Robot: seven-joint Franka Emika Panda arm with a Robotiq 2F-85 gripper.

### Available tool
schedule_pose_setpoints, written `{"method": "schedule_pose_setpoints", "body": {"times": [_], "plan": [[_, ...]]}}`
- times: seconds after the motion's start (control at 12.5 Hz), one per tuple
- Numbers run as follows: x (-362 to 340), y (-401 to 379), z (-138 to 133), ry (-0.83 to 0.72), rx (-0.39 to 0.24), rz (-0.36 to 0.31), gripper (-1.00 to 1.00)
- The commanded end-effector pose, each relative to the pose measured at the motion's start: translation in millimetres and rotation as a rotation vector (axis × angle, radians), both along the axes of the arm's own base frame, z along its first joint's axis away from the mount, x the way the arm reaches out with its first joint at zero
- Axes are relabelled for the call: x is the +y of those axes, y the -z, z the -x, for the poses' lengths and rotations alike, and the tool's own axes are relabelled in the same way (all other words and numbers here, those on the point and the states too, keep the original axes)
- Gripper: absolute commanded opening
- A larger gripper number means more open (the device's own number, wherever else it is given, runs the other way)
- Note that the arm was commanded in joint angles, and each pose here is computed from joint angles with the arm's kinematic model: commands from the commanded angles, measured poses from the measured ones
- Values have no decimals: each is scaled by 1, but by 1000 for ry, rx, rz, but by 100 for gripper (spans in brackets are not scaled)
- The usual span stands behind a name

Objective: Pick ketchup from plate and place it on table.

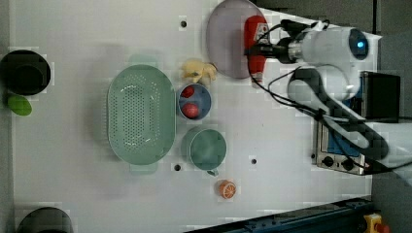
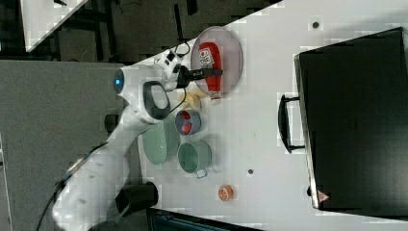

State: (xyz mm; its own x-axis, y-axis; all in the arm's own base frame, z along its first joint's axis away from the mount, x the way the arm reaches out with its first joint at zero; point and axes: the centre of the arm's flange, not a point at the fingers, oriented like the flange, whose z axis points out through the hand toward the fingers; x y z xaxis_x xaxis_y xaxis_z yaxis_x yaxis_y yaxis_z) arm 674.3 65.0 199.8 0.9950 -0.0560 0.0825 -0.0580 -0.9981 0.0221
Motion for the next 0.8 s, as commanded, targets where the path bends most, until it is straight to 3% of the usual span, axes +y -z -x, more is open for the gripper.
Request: {"method": "schedule_pose_setpoints", "body": {"times": [0.08,0.24,0.64,0.8], "plan": [[-33,-155,-17,105,-124,-34,24],[-48,-195,-3,176,-73,-81,24],[-94,-246,54,256,59,-37,24],[-109,-250,78,285,72,-27,24]]}}
